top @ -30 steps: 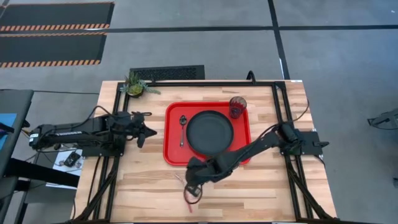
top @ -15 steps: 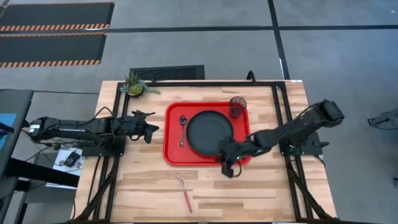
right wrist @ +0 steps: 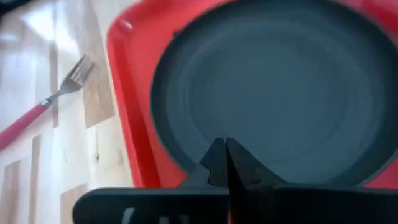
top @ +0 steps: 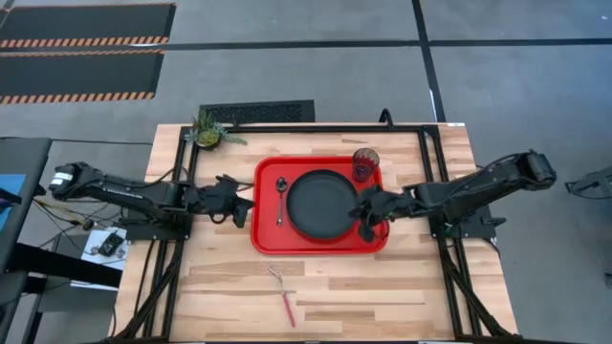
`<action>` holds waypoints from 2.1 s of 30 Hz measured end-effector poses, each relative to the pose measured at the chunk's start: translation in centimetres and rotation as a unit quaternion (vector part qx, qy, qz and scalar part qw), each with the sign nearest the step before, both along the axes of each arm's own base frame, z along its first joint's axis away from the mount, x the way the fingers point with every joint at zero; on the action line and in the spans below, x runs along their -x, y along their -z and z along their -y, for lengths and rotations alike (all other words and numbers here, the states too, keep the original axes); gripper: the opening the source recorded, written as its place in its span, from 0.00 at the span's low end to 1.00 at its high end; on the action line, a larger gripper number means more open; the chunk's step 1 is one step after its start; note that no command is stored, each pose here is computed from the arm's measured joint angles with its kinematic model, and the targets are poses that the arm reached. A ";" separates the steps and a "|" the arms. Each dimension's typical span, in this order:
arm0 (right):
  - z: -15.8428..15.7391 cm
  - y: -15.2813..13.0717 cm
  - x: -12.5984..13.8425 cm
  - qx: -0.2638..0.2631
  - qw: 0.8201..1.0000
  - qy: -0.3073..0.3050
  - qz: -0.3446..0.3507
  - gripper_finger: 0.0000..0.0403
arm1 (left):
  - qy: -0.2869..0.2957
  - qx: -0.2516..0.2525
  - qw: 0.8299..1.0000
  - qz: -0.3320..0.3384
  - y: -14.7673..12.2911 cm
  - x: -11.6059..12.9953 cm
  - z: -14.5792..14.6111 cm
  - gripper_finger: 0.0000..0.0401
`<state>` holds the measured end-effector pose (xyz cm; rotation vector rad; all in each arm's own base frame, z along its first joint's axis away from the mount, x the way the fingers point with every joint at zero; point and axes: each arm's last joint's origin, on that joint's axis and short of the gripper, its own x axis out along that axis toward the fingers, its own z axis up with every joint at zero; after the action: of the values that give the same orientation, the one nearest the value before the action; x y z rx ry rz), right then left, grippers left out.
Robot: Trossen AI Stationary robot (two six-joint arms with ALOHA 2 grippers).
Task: Pick and place plate/cup/fork/spoon on tray
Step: Put the red fork on the red serving tray to the left of the black spoon
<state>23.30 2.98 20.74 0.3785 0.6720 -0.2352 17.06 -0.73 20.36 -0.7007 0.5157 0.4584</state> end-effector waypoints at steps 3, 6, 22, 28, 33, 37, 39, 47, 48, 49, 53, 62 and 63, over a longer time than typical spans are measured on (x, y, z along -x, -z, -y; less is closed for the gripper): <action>1.2 -0.1 1.2 0.008 0.999 -0.020 0.025 0.00 | -0.026 0.000 0.999 -0.029 -0.7 -1.3 0.8 0.00; 2.4 -0.6 2.3 0.009 0.998 -0.041 0.046 0.00 | -0.048 0.018 0.997 -0.050 -1.6 -3.0 1.8 0.00; 5.4 -2.5 5.8 0.050 0.987 -0.135 0.070 0.01 | -0.110 0.204 0.955 -0.186 -3.3 -13.0 10.8 0.00; 5.5 -2.4 6.1 0.065 0.985 -0.150 0.063 0.01 | -0.125 0.275 0.934 -0.190 -3.1 -15.3 16.0 0.00; 5.5 -2.3 6.2 0.071 0.983 -0.160 0.059 0.01 | -0.166 0.320 0.911 -0.200 -1.7 -15.4 19.0 0.00; 5.5 -2.3 6.2 0.081 0.981 -0.168 0.057 0.01 | -0.193 0.344 0.899 -0.190 -1.1 -14.9 20.6 0.05; 5.5 -2.3 6.2 0.080 0.981 -0.170 0.055 0.01 | -0.205 0.350 0.894 -0.189 -0.6 -14.9 21.1 0.10; 5.4 -2.2 6.3 0.070 0.980 -0.180 0.054 0.01 | -0.249 0.353 0.876 -0.215 3.1 -15.6 21.9 0.33; 5.4 -2.1 6.3 0.069 0.980 -0.180 0.051 0.01 | -0.251 0.354 0.875 -0.215 3.4 -15.8 21.9 0.35; 5.4 -2.1 6.3 0.068 0.980 -0.180 0.049 0.01 | -0.250 0.357 0.874 -0.213 3.7 -16.0 22.0 0.36; 5.3 -2.1 6.4 0.067 0.980 -0.181 0.046 0.01 | -0.254 0.358 0.873 -0.213 5.2 -16.7 22.1 0.36; 5.3 -2.0 6.4 0.066 0.980 -0.181 0.044 0.01 | -0.257 0.337 0.877 -0.224 5.9 -16.6 21.9 0.15; 5.3 -2.0 6.4 0.066 0.980 -0.181 0.044 0.01 | -0.257 0.334 0.878 -0.227 6.0 -16.6 21.9 0.11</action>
<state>16.92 -2.36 22.76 0.1341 0.6222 0.0825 33.64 -22.62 14.40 -1.4299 0.9591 0.9788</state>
